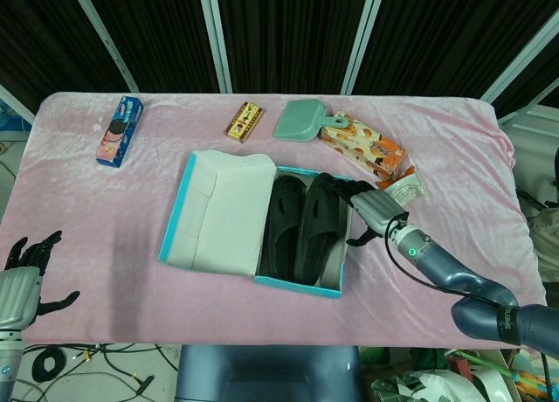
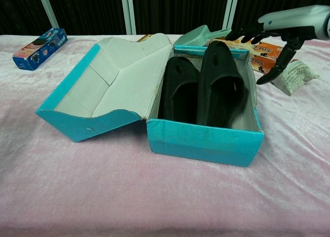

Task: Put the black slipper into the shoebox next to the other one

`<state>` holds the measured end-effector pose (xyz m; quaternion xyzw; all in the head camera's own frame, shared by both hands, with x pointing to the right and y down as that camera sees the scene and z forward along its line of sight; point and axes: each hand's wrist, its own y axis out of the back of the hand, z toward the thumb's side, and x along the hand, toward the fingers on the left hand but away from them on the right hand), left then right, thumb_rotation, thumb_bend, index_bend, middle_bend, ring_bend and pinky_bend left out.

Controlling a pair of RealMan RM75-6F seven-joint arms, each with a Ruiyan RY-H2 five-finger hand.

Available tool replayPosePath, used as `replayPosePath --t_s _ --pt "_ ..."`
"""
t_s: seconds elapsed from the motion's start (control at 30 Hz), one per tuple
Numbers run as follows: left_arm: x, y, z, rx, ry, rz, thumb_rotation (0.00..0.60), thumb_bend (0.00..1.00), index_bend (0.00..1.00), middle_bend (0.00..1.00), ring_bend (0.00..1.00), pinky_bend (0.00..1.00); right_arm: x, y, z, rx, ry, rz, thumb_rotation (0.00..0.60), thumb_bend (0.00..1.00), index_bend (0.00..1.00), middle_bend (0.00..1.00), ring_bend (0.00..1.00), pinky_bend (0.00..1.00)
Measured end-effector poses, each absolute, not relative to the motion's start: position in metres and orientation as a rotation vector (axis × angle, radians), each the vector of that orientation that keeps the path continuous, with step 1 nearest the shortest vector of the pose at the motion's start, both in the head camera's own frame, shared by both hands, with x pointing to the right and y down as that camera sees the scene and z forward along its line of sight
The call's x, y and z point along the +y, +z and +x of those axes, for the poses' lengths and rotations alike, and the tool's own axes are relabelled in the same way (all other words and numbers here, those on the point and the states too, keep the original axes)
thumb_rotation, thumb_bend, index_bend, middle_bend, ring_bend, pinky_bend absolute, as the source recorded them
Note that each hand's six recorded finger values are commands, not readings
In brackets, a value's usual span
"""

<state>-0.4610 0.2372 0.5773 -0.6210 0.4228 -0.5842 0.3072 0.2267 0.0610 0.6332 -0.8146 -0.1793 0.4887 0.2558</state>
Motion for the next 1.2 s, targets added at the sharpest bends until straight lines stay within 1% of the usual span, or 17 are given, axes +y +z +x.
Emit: replayPosePath --t_s 0.07,0.1,0.17,0.23,0.27,0.37,0.63,0.73,0.97,1.2 --pt "0.238 0.578 -0.461 1.118 -1.547 -1.643 0.6 0.0 0.06 0.16 0.16 0.01 0.062 0.624 0.226 -0.491 1.304 -2.213 0.6 0.62 0.0 0.01 0.0 0.06" --pt "0.238 0.578 -0.461 1.118 -1.549 -1.643 0.6 0.0 0.06 0.16 0.16 0.01 0.062 0.618 0.224 -0.5 1.282 -2.219 0.6 0.68 0.0 0.03 0.0 0.06" --pt "0.238 0.579 -0.461 1.117 -1.55 -1.646 0.6 0.0 0.06 0.16 0.16 0.01 0.063 0.61 0.22 -0.52 1.242 -2.234 0.6 0.83 0.04 0.11 0.0 0.06" --pt "0.238 0.58 -0.46 1.115 -1.548 -1.65 0.6 0.0 0.06 0.16 0.16 0.01 0.064 0.605 0.215 -0.536 1.199 -2.255 0.6 0.91 0.1 0.15 0.0 0.06" --pt "0.238 0.58 -0.459 1.114 -1.547 -1.651 0.6 0.0 0.06 0.16 0.16 0.01 0.064 0.605 0.212 -0.539 1.183 -2.263 0.6 0.93 0.12 0.16 0.0 0.06" --pt "0.238 0.58 -0.459 1.112 -1.546 -1.651 0.6 0.0 0.06 0.16 0.16 0.01 0.064 0.608 0.204 -0.541 1.157 -2.277 0.6 0.94 0.14 0.17 0.0 0.06" --pt "0.24 0.582 -0.463 1.118 -1.566 -1.651 0.6 0.0 0.06 0.16 0.16 0.01 0.055 0.631 0.182 -0.493 1.176 -2.292 0.6 0.94 0.14 0.17 0.0 0.06" --pt "0.241 0.583 -0.465 1.12 -1.573 -1.652 0.6 0.0 0.06 0.16 0.16 0.01 0.053 0.635 0.177 -0.481 1.185 -2.286 0.6 0.94 0.14 0.17 0.0 0.06" --pt "0.241 0.585 -0.464 1.12 -1.571 -1.656 0.6 0.0 0.06 0.16 0.16 0.01 0.053 0.64 0.176 -0.453 1.21 -2.269 0.6 0.94 0.14 0.17 0.0 0.06" --pt "0.243 0.585 -0.465 1.124 -1.579 -1.654 0.6 0.0 0.06 0.16 0.16 0.01 0.057 0.652 0.19 -0.431 1.278 -2.253 0.6 0.94 0.14 0.17 0.0 0.06"
